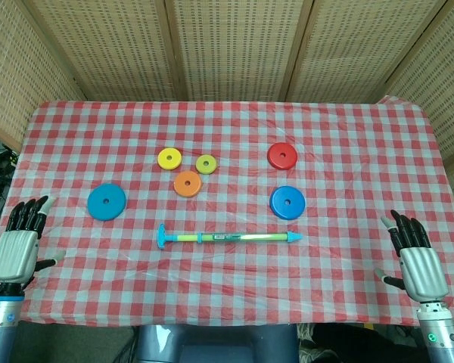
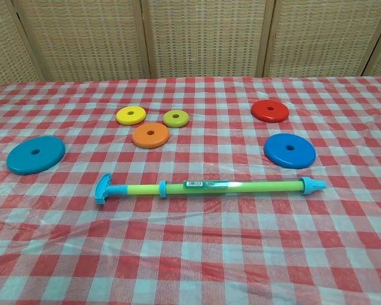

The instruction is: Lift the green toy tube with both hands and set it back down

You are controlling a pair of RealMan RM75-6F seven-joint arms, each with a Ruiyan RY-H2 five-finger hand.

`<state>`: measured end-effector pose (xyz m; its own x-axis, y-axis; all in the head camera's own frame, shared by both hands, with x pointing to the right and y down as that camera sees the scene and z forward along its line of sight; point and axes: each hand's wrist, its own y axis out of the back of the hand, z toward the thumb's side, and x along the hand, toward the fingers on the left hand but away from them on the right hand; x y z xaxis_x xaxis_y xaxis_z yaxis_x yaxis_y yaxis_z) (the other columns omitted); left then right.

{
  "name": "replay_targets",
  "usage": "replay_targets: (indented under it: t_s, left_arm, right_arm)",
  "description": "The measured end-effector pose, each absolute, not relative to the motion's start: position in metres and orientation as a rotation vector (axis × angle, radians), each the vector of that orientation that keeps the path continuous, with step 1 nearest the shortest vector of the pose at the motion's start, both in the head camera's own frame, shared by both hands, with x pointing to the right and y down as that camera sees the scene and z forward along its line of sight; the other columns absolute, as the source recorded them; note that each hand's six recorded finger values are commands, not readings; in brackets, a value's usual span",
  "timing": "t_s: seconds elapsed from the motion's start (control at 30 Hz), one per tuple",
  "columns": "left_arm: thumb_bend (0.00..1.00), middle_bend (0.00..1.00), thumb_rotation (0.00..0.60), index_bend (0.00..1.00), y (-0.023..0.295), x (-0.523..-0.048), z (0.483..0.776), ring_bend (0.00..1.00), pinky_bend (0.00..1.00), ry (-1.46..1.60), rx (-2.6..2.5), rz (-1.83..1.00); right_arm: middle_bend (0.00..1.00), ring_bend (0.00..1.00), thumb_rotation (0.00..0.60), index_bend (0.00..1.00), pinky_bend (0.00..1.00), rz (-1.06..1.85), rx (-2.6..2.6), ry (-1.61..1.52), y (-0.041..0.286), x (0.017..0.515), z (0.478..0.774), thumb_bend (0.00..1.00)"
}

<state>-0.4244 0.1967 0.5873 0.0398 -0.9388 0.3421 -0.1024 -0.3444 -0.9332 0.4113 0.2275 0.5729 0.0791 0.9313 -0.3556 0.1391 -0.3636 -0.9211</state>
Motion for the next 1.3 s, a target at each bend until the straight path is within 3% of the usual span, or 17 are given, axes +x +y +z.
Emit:
replay_targets:
  t_s: [0.03, 0.13, 0.23, 0.33, 0.53, 1.13, 1.3]
  left_arm:
    - [0.04, 0.54, 0.600, 0.06, 0.194, -0.421, 0.587, 0.45, 0.37, 1.098, -1.562, -1.384]
    - [0.05, 0.71, 0.600, 0.12, 0.189, -0.413, 0.587, 0.59, 0.47, 1.108, -1.575, -1.362]
    - [0.05, 0.85, 0.600, 0.26, 0.181, -0.399, 0.590, 0.72, 0.59, 1.092, -1.583, -1.343]
    - [0.05, 0.93, 0.600, 0.35, 0.173, -0.382, 0.596, 0.80, 0.66, 1.088, -1.622, -1.330]
    - [0.06, 0.98, 0.600, 0.45, 0.159, -0.347, 0.608, 0.85, 0.72, 1.056, -1.659, -1.344]
    - [0.07, 0.99, 0.600, 0.46, 0.141, -0.251, 0.642, 0.85, 0.72, 0.849, -1.828, -1.468]
    - [0.11, 0.99, 0.600, 0.50, 0.140, -0.231, 0.649, 0.85, 0.72, 0.808, -1.837, -1.495]
  right_arm:
    - [0.00, 0.00, 0.600, 0.03, 0.00, 1.360, -1.621, -1.084, 0.228, 0.411, 0.573, 0.09]
    - [0.00, 0.00, 0.600, 0.03, 0.00, 1.361, -1.623, -1.085, 0.227, 0.411, 0.573, 0.09]
    - [0.00, 0.00, 0.600, 0.03, 0.00, 1.361, -1.623, -1.089, 0.227, 0.412, 0.573, 0.09]
    - [0.00, 0.00, 0.600, 0.03, 0.00, 1.359, -1.624, -1.092, 0.227, 0.412, 0.572, 0.09]
    - [0.00, 0.00, 0.600, 0.03, 0.00, 1.355, -1.625, -1.100, 0.226, 0.413, 0.570, 0.09]
    - [0.00, 0.00, 0.600, 0.04, 0.00, 1.346, -1.627, -1.150, 0.222, 0.421, 0.564, 0.09]
    - [0.00, 0.00, 0.600, 0.04, 0.00, 1.343, -1.630, -1.168, 0.221, 0.424, 0.562, 0.08]
